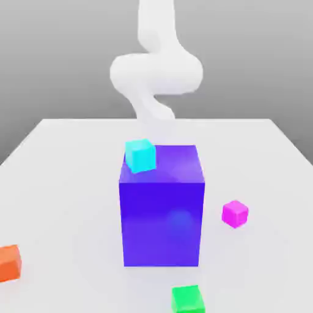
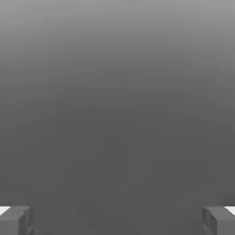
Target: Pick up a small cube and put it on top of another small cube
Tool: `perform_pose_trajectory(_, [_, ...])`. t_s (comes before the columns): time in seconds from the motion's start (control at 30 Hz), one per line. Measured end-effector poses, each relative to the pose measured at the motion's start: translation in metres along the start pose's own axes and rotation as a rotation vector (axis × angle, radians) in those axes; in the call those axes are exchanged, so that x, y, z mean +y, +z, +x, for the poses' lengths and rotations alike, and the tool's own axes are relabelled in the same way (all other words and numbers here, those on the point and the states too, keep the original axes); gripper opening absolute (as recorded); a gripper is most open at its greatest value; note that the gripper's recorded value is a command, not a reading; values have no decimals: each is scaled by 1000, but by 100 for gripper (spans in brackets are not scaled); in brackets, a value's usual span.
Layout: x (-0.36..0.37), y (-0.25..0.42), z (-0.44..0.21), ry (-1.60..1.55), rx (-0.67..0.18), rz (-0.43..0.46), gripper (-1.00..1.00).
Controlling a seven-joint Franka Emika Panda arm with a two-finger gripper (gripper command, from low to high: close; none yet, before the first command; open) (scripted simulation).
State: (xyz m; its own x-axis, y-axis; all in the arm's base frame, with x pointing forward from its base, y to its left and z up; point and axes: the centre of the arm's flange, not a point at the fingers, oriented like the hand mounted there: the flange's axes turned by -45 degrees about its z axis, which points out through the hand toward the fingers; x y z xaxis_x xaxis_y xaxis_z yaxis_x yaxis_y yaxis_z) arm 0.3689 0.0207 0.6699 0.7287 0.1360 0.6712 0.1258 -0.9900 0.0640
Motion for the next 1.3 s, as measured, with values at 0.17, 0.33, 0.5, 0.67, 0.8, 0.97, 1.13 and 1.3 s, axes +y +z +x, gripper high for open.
perform_pose_trajectory(0.17, [-50, 85, -31, -315, -105, 97, 0])
perform_pose_trajectory(0.33, [-102, 154, -80, -626, -191, 204, 0])
perform_pose_trajectory(0.5, [-153, 205, -144, -940, -259, 323, 0])
perform_pose_trajectory(0.67, [-194, 240, -221, -1256, -313, 455, 0])
perform_pose_trajectory(0.8, [-218, 255, -287, -1509, -346, 570, 0])
perform_pose_trajectory(0.97, [-232, 261, -371, -1821, -376, 727, 0])
perform_pose_trajectory(1.13, [-238, 276, -416, -1941, -381, 794, 0])
perform_pose_trajectory(1.3, [-238, 303, -440, -1940, -384, 793, 0])
